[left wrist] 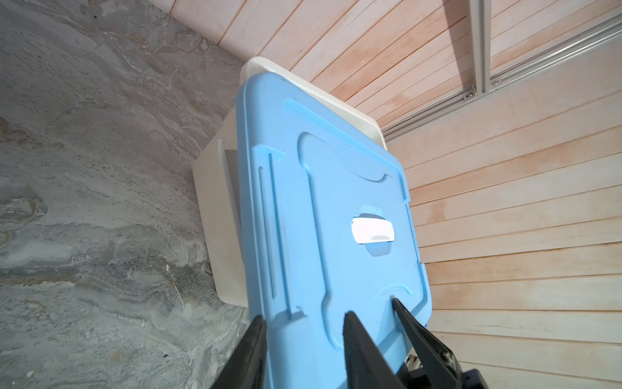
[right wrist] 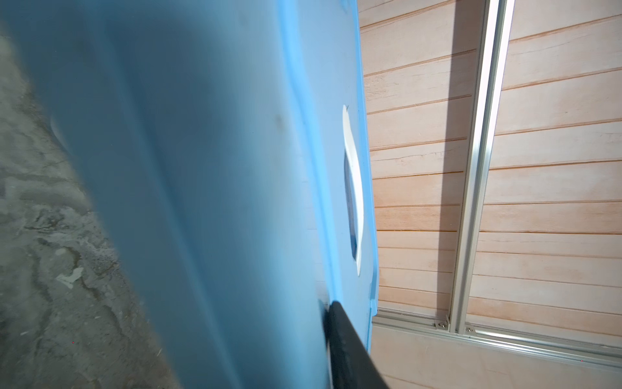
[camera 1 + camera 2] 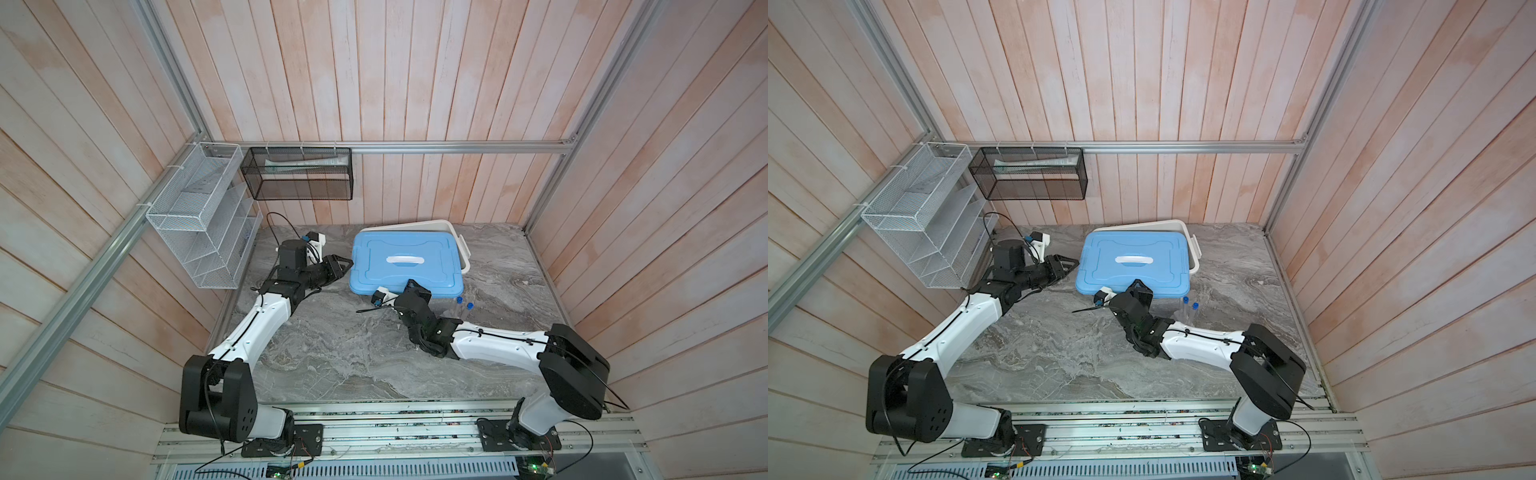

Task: Organize the chemistry lab equipment
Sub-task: 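Lower the blue lid onto the bin top with both grippers, then push the blue lid square onto the bin rim with both grippers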

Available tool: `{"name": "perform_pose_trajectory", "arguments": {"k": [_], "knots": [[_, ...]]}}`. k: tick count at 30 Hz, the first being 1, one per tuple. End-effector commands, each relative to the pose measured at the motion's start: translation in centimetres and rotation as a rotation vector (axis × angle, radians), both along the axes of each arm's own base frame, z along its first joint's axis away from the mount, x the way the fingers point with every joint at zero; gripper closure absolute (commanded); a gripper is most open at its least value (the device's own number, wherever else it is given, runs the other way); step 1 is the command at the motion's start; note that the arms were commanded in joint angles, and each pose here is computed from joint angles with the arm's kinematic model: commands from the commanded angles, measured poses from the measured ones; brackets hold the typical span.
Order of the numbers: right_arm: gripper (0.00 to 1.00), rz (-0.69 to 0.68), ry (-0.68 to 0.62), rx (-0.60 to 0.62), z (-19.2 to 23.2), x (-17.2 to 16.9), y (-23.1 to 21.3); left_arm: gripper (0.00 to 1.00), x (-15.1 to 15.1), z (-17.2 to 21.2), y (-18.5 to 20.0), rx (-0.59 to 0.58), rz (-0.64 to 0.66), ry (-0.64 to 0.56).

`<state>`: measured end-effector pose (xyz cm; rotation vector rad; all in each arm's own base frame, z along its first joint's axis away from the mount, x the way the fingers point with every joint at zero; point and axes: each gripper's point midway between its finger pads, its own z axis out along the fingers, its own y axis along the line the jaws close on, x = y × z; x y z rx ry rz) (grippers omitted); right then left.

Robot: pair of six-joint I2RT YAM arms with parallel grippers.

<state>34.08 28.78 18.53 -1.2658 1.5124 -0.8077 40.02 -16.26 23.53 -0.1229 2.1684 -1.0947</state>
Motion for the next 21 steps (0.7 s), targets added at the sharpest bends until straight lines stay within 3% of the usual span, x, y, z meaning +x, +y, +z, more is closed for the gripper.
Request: {"name": "perform_pose_trajectory", "arguments": {"k": [1, 21], "knots": [[0.66, 0.007, 0.068, 0.035, -1.7, 0.0, -0.2, 0.6, 0.6, 0.8, -0.4, 0.009, -0.014, -0.031], [0.63, -0.012, 0.111, 0.104, -1.6, 2.4, -1.6, 0.6, 1.4, 0.0, -2.0, 0.029, -0.036, -0.006]]}}
